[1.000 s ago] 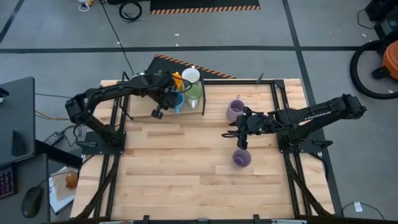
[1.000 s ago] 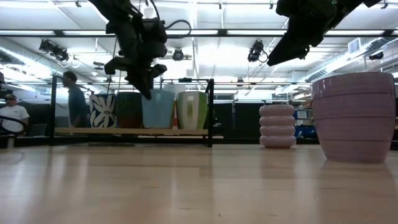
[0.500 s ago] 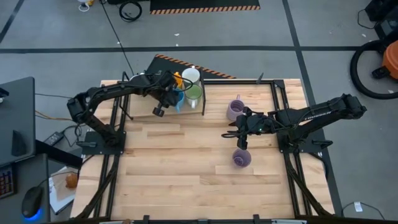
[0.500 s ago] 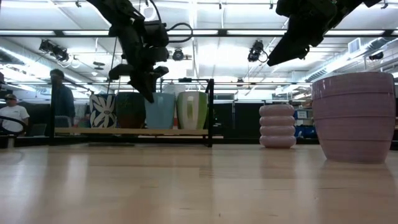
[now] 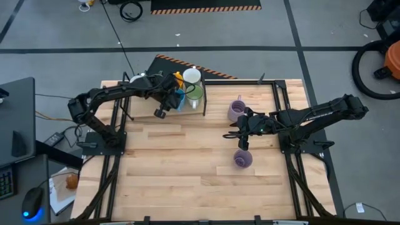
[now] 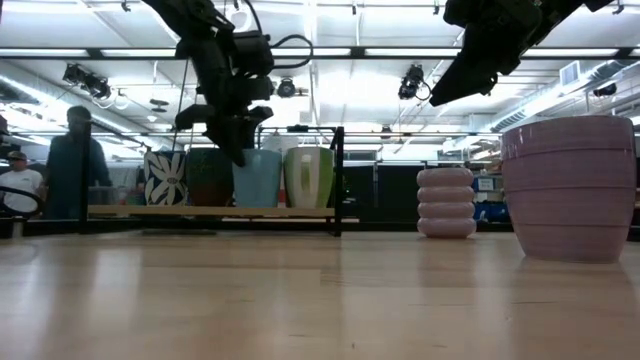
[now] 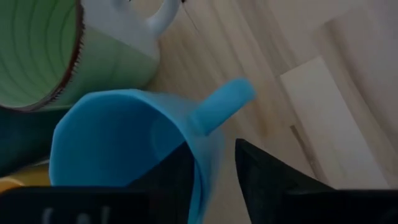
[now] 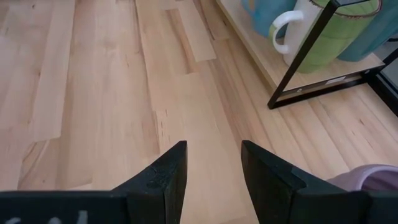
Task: Place coffee mugs
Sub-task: Put the blue mug on the shelf, then put the purple mug on the shelf
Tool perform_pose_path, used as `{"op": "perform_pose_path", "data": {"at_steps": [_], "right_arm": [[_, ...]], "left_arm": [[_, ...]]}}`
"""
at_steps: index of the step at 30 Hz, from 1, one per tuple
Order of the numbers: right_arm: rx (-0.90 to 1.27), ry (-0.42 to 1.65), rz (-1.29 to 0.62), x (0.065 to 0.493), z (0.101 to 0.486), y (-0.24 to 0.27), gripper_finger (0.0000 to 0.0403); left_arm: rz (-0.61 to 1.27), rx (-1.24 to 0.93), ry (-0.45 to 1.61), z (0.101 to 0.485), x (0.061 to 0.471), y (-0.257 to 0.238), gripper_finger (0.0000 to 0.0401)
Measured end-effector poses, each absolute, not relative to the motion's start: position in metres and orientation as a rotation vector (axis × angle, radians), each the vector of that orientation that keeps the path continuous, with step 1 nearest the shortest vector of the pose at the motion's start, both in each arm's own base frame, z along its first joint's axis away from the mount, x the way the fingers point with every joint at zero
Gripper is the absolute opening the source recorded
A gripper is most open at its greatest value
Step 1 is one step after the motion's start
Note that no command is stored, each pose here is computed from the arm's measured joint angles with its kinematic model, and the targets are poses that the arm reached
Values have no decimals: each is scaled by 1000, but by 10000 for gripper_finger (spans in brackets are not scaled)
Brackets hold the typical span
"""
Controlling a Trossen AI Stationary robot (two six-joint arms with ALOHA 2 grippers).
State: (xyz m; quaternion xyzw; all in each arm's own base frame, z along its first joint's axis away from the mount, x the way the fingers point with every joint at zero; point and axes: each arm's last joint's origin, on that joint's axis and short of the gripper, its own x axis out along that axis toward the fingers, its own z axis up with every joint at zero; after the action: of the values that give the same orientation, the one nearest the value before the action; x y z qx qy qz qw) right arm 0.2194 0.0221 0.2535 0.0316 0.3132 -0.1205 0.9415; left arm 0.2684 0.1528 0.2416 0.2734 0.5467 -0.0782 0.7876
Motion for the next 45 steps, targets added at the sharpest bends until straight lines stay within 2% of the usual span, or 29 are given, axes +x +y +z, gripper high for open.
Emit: {"op": "perform_pose_path", "data": {"at_steps": [11,18,22,27,34,38,45], "right_arm": [[65,632,-245,220,254,22,158],[62,645,-255,219,253,20,158],[65,644,-263,219,253,18,158],[54,646,-262,219,253,17,158],[41,638,-268,220,254,14,158],[46,639,-261,220,254,14,158],[44,645,-256,220,254,14,158]], "left_arm": [[-117,570,1159,252,264,149,144],[-43,576,1106,273,254,143,144],[36,479,1061,281,253,138,144],[129,244,1029,280,261,124,144],[32,236,1105,268,272,96,144],[84,203,1161,261,276,89,144],[143,127,1104,258,291,74,143]]}}
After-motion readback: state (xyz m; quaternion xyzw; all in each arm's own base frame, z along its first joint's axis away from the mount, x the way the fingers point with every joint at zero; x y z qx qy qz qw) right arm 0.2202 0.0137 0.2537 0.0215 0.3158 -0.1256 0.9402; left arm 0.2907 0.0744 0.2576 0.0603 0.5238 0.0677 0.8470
